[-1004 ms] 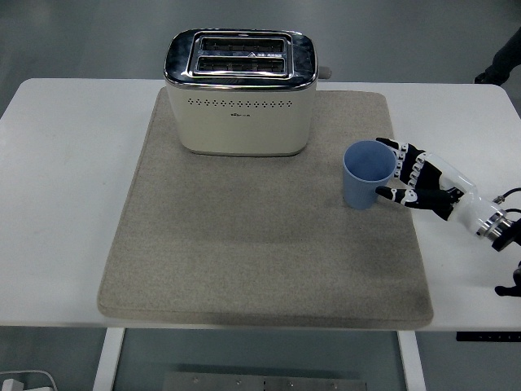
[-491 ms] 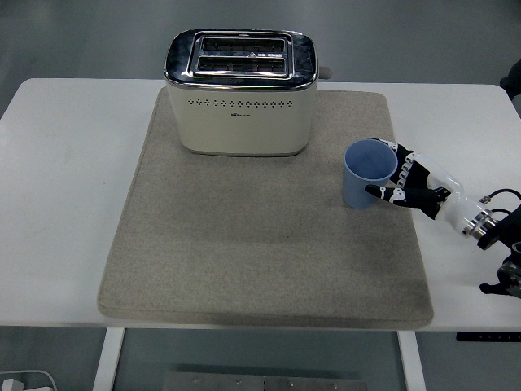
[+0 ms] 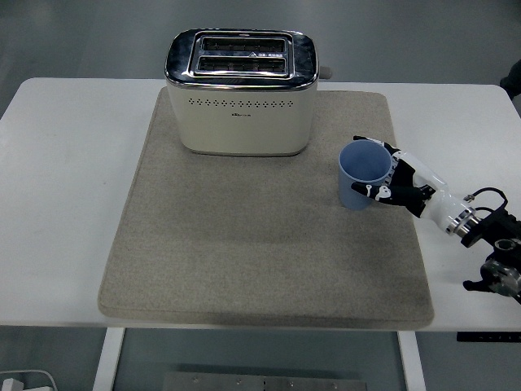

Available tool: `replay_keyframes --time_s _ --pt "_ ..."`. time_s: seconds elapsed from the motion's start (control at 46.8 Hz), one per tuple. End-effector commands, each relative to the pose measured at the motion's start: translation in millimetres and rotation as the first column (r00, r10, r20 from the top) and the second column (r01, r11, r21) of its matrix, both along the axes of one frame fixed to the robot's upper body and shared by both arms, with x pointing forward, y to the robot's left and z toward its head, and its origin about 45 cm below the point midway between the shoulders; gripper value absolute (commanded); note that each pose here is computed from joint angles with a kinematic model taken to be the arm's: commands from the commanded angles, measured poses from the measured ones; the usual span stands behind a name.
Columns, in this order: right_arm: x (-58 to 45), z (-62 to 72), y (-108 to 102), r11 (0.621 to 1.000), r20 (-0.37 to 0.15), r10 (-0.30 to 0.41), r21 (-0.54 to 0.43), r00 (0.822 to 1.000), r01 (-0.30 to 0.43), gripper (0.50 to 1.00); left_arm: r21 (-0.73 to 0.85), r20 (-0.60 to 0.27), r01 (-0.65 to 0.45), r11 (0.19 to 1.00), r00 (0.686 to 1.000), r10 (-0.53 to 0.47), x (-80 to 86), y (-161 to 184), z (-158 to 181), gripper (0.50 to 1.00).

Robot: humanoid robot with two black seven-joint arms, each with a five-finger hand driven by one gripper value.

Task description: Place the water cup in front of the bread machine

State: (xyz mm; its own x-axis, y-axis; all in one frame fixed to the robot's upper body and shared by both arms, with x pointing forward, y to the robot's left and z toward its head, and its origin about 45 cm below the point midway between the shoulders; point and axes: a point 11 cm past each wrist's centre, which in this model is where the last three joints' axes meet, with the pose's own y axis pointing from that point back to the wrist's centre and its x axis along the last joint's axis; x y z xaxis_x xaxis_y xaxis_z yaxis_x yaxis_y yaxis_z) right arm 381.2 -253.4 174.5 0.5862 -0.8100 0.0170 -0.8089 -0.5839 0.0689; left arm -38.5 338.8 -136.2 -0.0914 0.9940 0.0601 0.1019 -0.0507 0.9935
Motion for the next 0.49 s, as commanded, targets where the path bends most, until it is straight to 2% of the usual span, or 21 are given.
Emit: replay_keyframes --time_s 0.0,0.256,0.342,0.47 --pt "0.3 0.1 0 1.000 0.001 -0.001 0.000 1.000 0.001 0.866 0.000 0.000 0.000 1.000 1.000 0.000 0.3 0 0 1.000" --pt "1.4 2.2 -1 1.000 0.006 -0.004 0.005 1.000 0.004 0.691 0.000 0.001 -0.001 1.000 1.000 0.001 0.3 0 0 1.000" --pt "1.3 2.0 1 1.000 0.006 -0.002 0.007 1.000 0.002 0.656 0.000 0.000 0.000 1.000 1.000 0.000 0.2 0 0 1.000" --pt "0.5 0.3 11 1.000 0.000 0.011 0.024 1.000 -0.011 0.641 0.000 0.000 0.000 1.000 1.000 0.000 0.3 0 0 1.000"
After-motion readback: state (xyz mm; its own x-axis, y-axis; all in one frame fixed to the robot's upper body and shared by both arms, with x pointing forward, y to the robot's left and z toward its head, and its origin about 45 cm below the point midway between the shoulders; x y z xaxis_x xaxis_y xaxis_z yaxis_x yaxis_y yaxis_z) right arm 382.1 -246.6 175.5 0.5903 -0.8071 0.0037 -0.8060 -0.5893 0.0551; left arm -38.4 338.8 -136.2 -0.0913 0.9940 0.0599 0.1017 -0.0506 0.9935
